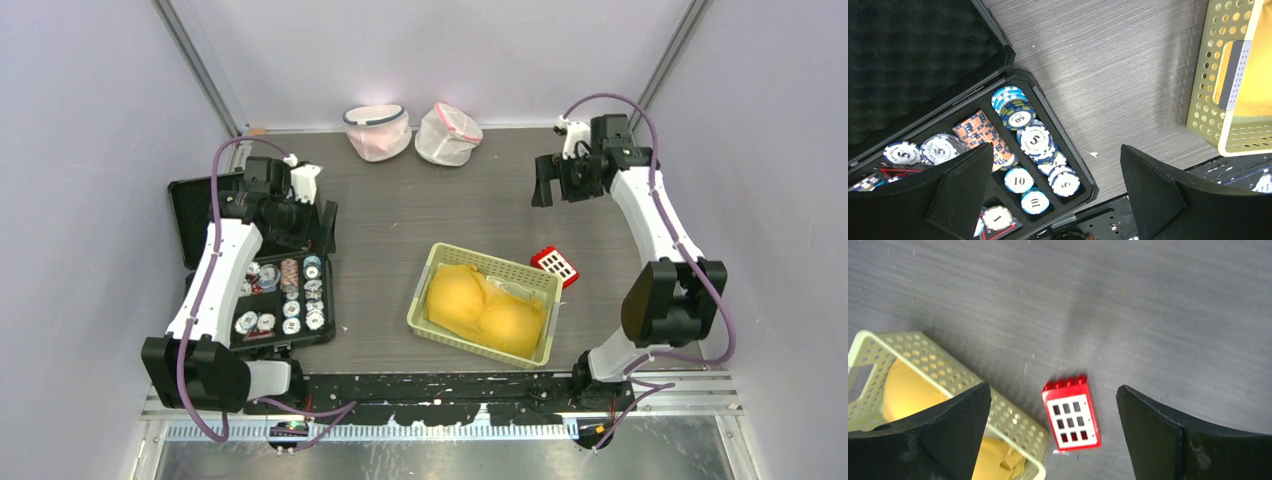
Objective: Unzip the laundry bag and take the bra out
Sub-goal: Unzip the laundry bag at the center of the board.
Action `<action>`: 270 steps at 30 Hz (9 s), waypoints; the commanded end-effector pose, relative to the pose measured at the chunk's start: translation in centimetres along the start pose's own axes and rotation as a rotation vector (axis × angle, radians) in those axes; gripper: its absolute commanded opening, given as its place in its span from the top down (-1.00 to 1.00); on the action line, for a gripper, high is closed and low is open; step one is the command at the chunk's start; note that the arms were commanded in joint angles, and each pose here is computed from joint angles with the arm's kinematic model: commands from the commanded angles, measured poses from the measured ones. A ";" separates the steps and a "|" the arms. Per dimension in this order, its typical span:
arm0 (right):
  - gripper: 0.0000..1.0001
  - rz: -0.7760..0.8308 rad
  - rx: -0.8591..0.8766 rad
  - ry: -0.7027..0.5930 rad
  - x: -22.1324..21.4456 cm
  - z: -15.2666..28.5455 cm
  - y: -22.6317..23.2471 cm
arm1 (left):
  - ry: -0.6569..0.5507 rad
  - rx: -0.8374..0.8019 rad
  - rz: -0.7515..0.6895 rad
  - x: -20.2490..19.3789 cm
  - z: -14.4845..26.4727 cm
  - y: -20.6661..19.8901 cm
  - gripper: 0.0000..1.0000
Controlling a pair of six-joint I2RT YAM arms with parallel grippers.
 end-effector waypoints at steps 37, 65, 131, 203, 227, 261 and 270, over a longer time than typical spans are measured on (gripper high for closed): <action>-0.58 0.824 0.024 -0.637 22.5 -24.5 7.0 | 0.013 -0.035 0.107 0.7 0.5 -0.9 -0.99; 0.61 0.958 0.210 -0.593 19.8 -15.9 10.8 | -0.404 -0.056 -0.273 3.9 4.0 -2.1 -0.99; 0.99 1.243 0.819 -0.602 6.6 6.2 27.9 | -0.846 -0.534 -0.815 14.1 6.0 -12.8 -0.24; 0.99 1.221 0.908 -0.746 6.2 10.0 31.5 | -0.979 -0.660 -0.820 11.1 7.9 -15.3 -0.53; 0.95 1.227 0.899 -0.707 4.5 11.2 30.6 | -0.920 -0.617 -0.866 9.9 8.1 -14.8 0.98; 0.80 1.074 1.004 -0.686 4.1 10.4 32.6 | -0.971 -0.680 -0.822 11.0 10.3 -15.7 0.51; 0.99 1.081 0.959 -0.693 3.9 10.3 32.0 | -0.930 -0.547 -0.701 10.3 11.3 -14.5 0.23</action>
Point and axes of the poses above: each gripper's point midway between its finger pads, its own z axis back along the fingers, its own y axis along the line the jaws close on, x = y × z, the point moved 4 cm from there along z, back along the fingers, and after that the axes turned 5 degrees about -z, right-handed, at the moved point
